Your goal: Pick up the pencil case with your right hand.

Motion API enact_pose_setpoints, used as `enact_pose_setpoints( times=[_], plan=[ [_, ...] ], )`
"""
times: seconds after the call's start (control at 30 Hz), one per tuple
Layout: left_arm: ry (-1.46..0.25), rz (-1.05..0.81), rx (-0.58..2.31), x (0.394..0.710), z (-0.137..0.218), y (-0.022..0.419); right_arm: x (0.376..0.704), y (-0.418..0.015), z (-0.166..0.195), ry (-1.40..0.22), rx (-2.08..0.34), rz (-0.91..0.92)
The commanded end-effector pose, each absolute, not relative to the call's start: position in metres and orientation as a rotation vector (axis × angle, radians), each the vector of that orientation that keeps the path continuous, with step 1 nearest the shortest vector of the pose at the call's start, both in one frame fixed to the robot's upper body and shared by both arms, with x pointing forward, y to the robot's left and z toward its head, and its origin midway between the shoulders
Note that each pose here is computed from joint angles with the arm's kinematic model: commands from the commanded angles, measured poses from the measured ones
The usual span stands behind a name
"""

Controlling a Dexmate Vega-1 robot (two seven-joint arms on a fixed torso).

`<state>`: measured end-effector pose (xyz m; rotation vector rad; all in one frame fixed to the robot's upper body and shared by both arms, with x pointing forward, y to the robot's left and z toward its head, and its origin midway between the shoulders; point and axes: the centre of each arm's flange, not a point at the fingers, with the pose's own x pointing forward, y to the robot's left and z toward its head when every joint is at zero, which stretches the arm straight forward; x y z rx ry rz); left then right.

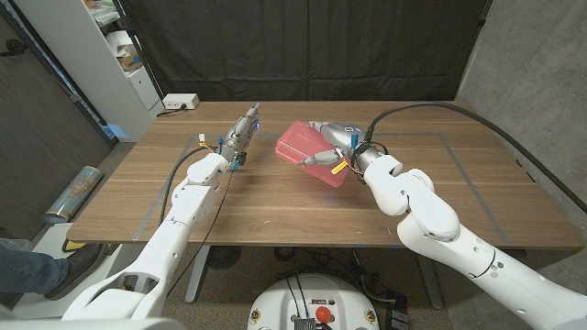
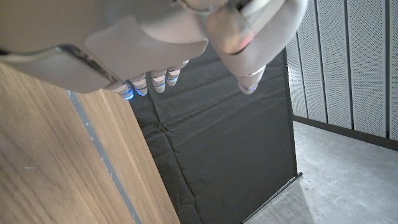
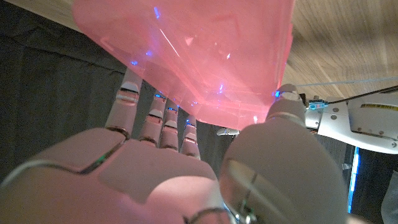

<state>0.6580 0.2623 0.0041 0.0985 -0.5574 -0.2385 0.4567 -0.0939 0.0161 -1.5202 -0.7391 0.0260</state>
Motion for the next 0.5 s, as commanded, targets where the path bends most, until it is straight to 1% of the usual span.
enact_pose_setpoints(
  times=[0.03,0.5],
  plan=[
    [-0.554,-0.238,0.104,0.657,0.004,0.263,0.447,-0.093,0.030,-0.782,-1.519,0.041],
    [-0.559,-0.242,0.104,0.658,0.007,0.265,0.441,-0.092,0.041,-0.801,-1.513,0.036]
  ],
)
